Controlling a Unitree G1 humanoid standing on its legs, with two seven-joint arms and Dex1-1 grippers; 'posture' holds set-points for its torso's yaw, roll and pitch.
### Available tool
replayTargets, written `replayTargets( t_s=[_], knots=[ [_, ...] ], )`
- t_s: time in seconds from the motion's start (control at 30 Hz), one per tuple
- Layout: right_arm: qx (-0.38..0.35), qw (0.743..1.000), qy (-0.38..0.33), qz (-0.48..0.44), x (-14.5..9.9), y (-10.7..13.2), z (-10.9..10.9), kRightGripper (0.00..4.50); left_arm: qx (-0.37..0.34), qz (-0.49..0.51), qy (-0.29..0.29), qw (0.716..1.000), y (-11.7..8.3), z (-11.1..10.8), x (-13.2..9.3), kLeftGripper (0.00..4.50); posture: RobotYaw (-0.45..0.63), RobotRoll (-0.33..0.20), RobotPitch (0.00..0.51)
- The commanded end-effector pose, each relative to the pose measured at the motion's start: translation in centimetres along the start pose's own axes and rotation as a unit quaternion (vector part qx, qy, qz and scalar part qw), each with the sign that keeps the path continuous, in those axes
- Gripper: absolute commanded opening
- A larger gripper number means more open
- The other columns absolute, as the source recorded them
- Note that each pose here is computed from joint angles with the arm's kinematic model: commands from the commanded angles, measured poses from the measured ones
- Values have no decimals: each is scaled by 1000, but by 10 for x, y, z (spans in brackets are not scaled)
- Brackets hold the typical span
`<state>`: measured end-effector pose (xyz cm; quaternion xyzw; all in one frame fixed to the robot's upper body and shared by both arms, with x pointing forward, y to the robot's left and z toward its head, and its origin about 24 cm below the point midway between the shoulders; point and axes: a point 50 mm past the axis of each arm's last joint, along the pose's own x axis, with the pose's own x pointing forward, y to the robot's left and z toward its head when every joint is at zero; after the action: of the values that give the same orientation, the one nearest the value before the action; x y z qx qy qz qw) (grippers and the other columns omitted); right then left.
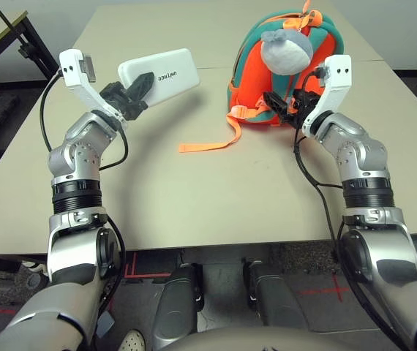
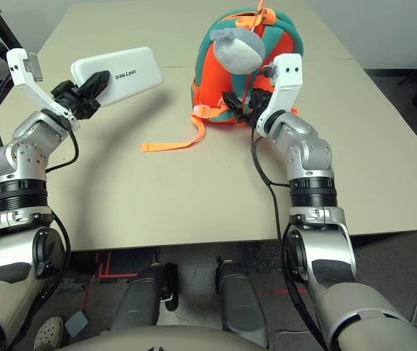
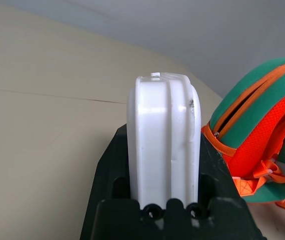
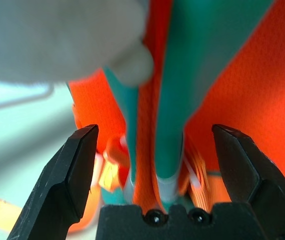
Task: Put the pencil case into the backpack and zip it.
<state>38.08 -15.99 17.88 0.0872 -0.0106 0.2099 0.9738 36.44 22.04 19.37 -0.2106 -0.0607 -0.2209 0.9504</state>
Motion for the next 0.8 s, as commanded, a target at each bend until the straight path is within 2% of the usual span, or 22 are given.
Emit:
replayTargets(
  t_s=[0.03,0.27,0.3,0.4,0.67,0.7,0.8],
  knots=[
    [0,1000,-15,-4,7,3,1,4500,7,-3,-18,1000,-1,7,1,1256,-118,0,123],
    [11,999,-32,-5,15,10,-4,4500,10,-3,-16,1000,-2,6,0,1256,-126,0,118],
    [12,999,-33,-5,16,11,-4,4331,10,-3,-16,1000,-2,5,0,1256,-126,0,118],
    [11,999,-36,0,16,12,-3,3557,11,-4,-15,1000,-3,4,1,1256,-129,0,115],
    [-12,999,-40,18,5,8,6,500,11,-6,-15,1000,-3,1,3,1256,-141,0,106],
    [-17,999,-39,20,1,7,7,241,10,-6,-14,1000,-3,0,3,1256,-139,0,107],
    [-24,999,-36,25,-9,5,11,205,10,-7,-14,1000,-4,-1,3,1256,-139,0,107]
  ],
)
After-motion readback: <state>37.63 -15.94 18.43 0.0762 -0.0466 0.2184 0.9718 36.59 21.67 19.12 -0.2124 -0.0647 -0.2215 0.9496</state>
